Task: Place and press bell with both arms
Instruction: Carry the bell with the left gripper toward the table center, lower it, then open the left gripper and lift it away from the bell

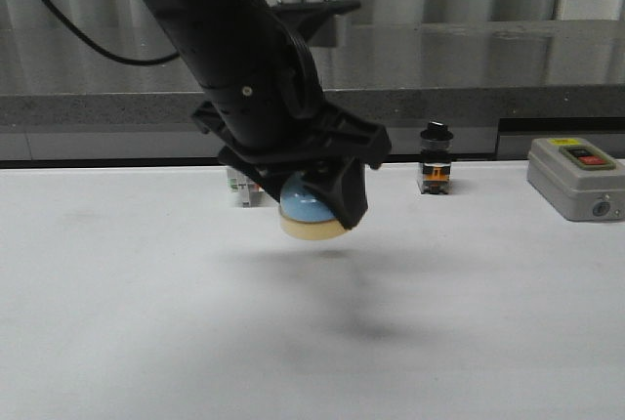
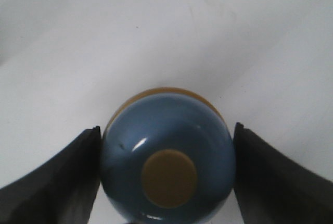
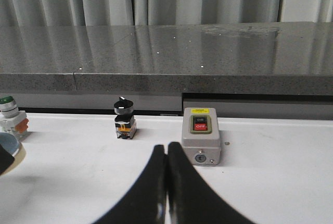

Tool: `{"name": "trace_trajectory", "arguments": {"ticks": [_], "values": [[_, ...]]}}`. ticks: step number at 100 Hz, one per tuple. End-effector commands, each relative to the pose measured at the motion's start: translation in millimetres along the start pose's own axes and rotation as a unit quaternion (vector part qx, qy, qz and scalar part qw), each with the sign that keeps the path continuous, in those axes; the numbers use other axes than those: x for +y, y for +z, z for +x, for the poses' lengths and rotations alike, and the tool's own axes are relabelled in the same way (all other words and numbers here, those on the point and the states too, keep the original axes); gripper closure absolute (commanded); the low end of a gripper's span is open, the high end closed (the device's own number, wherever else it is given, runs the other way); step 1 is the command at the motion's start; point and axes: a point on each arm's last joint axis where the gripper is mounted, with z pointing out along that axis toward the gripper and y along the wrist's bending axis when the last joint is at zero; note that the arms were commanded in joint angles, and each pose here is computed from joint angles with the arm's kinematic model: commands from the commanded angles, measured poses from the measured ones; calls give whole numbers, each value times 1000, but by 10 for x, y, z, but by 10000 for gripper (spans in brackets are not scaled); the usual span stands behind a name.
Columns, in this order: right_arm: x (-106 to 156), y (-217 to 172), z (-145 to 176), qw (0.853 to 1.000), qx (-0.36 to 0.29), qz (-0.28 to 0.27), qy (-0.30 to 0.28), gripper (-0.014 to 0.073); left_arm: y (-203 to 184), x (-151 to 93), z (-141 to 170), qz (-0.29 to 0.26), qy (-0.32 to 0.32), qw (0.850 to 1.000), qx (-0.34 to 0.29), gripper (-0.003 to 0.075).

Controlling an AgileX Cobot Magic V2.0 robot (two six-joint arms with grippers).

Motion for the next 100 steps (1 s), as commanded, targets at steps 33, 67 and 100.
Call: {"name": "trace_trajectory", "arguments": {"ticks": [33, 67, 100], "values": [[5, -21, -133, 998, -57, 0, -9, 655, 210, -67, -68, 7, -4, 1000, -28, 482], [5, -21, -133, 998, -57, 0, -9, 655, 213, -74, -49, 11, -11, 1000, -17, 90], [5, -21, -133, 998, -57, 0, -9, 655, 76, -95, -96, 17, -19, 999, -29, 48]]}}
